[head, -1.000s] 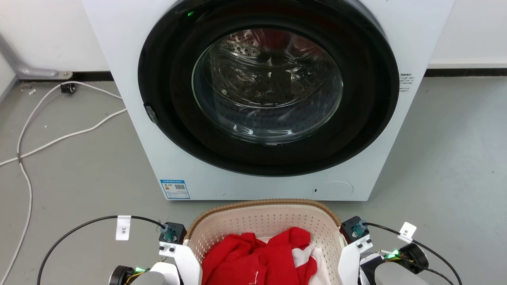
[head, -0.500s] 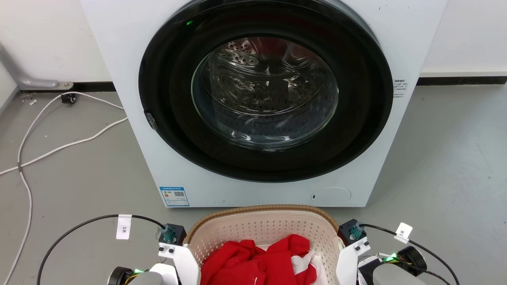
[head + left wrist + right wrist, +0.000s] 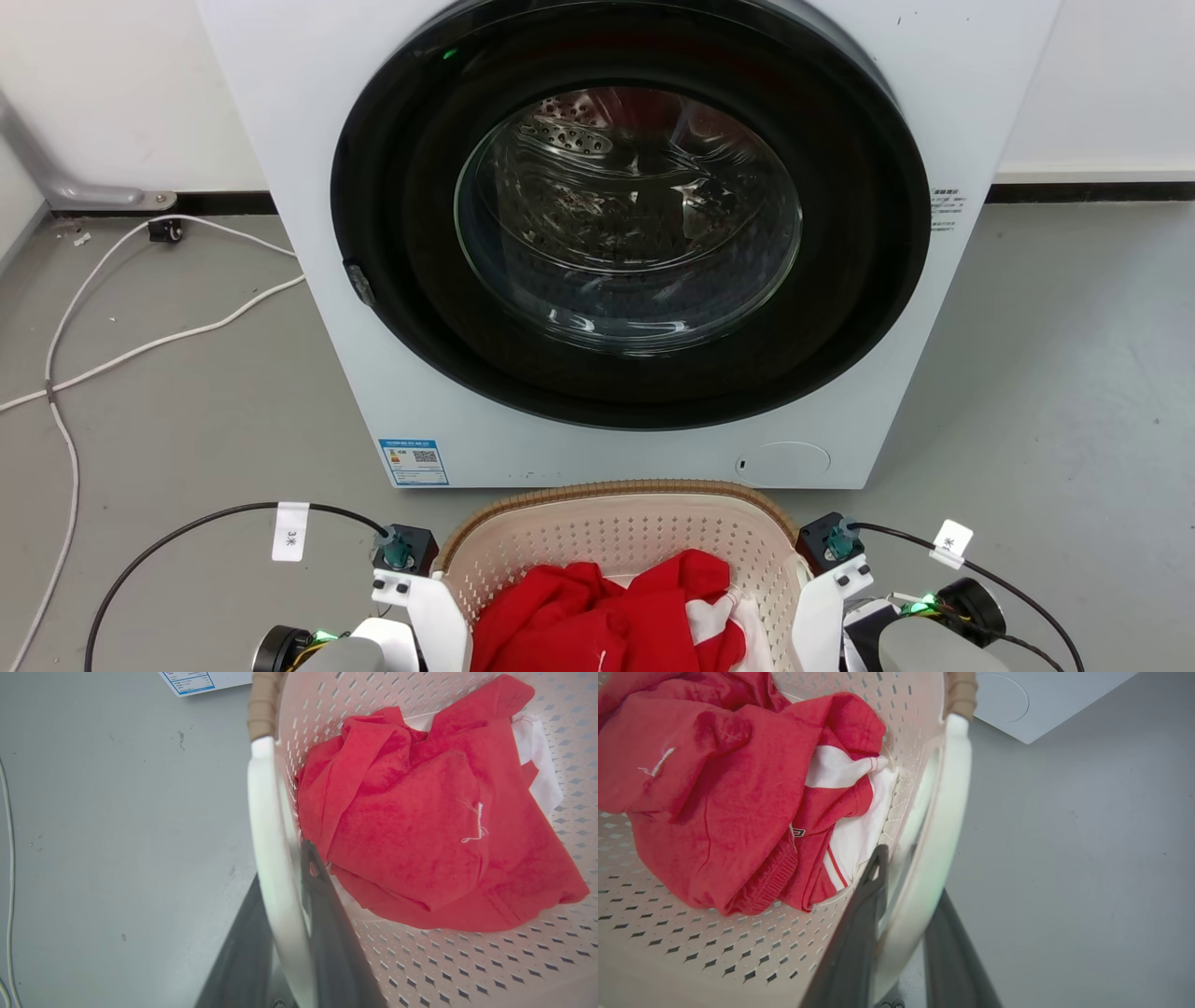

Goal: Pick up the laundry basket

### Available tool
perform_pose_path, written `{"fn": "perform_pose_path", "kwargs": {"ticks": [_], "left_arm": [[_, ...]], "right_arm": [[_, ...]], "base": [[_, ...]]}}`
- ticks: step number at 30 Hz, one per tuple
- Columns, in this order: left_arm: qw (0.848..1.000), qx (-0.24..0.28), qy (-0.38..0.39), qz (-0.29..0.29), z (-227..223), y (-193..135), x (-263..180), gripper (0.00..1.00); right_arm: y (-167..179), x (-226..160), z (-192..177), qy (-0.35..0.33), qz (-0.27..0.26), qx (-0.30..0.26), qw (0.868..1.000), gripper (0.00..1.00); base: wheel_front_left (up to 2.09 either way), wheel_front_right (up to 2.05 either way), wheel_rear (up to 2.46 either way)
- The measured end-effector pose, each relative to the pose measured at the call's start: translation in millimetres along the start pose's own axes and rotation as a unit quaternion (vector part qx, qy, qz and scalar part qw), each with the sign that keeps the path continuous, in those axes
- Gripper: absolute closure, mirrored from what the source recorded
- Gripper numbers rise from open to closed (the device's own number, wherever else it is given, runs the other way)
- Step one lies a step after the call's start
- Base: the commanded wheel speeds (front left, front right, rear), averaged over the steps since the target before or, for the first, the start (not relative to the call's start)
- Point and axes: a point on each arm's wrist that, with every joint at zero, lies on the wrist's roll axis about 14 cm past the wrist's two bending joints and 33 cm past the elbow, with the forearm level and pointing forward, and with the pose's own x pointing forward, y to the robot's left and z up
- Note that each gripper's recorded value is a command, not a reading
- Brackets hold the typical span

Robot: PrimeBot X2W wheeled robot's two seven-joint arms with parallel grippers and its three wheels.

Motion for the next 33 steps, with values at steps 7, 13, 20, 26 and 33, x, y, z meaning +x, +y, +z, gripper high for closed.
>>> {"fn": "perform_pose_path", "kwargs": {"ticks": [7,13,20,26,33], "left_arm": [[1.000,0.000,0.000,-0.001,-0.8,-0.2,0.1,1.00],[1.000,-0.001,0.001,-0.002,-1.2,-0.5,0.5,1.00],[1.000,-0.001,-0.001,-0.003,-0.1,-0.7,0.3,1.00],[1.000,-0.001,0.000,-0.003,-0.1,-0.8,0.5,1.00],[1.000,0.000,0.001,-0.005,-1.0,-1.2,1.3,1.00]], "right_arm": [[0.1,0.0,-0.1,0.000,0.001,0.002,1.000,1.00],[0.0,0.1,-0.8,0.002,0.001,0.004,1.000,1.00],[0.0,-0.3,-2.1,0.003,0.001,0.005,1.000,1.00],[0.1,-0.2,-2.9,0.004,0.001,0.007,1.000,1.00],[0.2,0.0,-4.0,0.004,0.002,0.008,1.000,1.00]], "base": [[0.00,0.00,0.00],[0.00,0.00,0.00],[0.00,0.00,0.00],[0.00,0.00,0.00],[0.00,0.00,0.00]]}}
